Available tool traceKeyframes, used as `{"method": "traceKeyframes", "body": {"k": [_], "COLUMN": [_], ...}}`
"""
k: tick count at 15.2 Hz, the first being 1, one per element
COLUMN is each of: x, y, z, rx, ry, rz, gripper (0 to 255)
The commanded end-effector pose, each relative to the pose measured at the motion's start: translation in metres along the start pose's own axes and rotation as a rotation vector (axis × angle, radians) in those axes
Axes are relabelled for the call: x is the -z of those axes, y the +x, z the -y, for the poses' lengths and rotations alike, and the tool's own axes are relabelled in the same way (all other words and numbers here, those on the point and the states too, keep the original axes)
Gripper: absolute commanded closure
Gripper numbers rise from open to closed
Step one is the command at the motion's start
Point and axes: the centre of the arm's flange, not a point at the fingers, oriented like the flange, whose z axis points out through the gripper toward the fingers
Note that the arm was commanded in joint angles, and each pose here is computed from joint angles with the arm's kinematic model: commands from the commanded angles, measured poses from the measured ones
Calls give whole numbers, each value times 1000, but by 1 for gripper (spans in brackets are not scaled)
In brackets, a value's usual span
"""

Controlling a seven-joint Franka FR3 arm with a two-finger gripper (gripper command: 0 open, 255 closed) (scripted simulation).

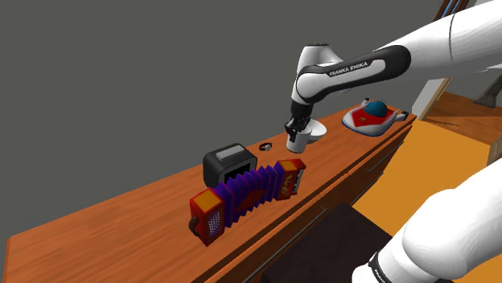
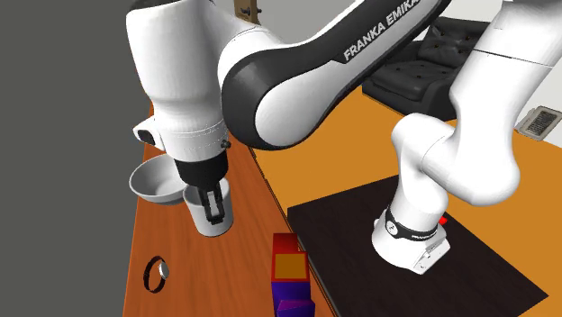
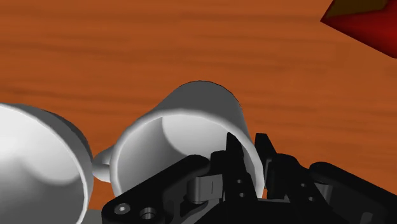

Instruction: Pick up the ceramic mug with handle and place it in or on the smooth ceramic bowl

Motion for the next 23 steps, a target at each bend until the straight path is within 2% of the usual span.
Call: {"method": "traceKeyframes", "body": {"k": [1,14,23], "x": [11,75,77], "y": [0,1,44], "z": [-1,-6,-116], "rx": [0,0,0], "ry": [0,0,0], "rz": [0,0,0], "gripper": [255,255,255]}}
